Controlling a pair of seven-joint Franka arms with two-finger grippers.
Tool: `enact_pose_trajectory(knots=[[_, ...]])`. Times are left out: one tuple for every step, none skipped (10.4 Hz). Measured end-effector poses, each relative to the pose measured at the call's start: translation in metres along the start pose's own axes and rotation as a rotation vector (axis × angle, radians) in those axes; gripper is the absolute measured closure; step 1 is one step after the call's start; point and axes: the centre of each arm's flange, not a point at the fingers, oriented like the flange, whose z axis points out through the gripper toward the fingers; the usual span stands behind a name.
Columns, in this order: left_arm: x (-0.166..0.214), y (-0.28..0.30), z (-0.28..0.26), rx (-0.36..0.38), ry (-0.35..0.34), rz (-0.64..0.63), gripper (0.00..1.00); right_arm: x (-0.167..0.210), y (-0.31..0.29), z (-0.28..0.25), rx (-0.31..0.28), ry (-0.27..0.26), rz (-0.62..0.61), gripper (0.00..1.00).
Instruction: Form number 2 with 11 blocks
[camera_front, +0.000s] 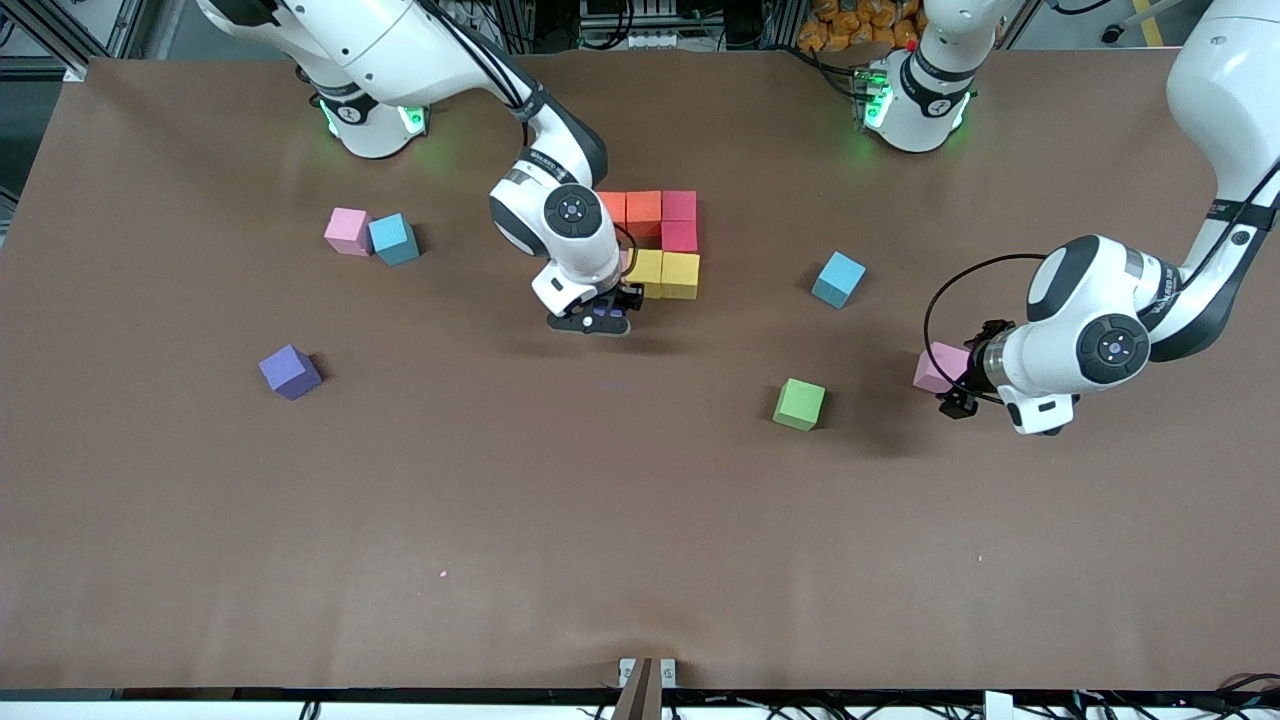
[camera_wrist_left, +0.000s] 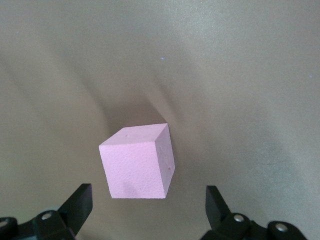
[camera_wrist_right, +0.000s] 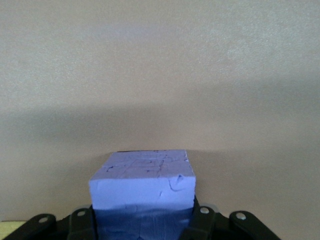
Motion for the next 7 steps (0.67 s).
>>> enact_pose_trajectory(knots=[[0.0,0.001,0.001,-0.013,-0.001,-0.016,0.0,-0.001,-0.001,0.0,0.0,0.0,-0.002,0.41],[-0.001,0.001,0.004,-0.017,-0.006,-0.031,0.0,-0.002,-0.001,0.0,0.0,0.0,-0.004,0.41],[-0.001,0.001,0.009,-0.018,-0.013,-0.04,0.0,-0.003,-0.002,0.0,-0.001,0.0,-0.006,0.41],[-0.001,-0.002,0.016,-0.016,-0.023,-0.043,0.0,-0.003,-0.003,0.0,-0.001,0.0,-0.007,0.41],[0.0,-0.004,0.022,-0.015,-0.031,-0.046,0.0,-0.004,-0.003,0.0,-0.001,0.0,-0.007,0.41],[0.005,-0.007,0.028,-0.012,-0.035,-0.055,0.0,-0.004,-0.003,0.001,-0.002,0.002,-0.011,0.41],[0.009,-0.009,0.033,-0.007,-0.039,-0.062,0.0,-0.004,-0.003,0.001,-0.005,0.005,-0.016,0.41]])
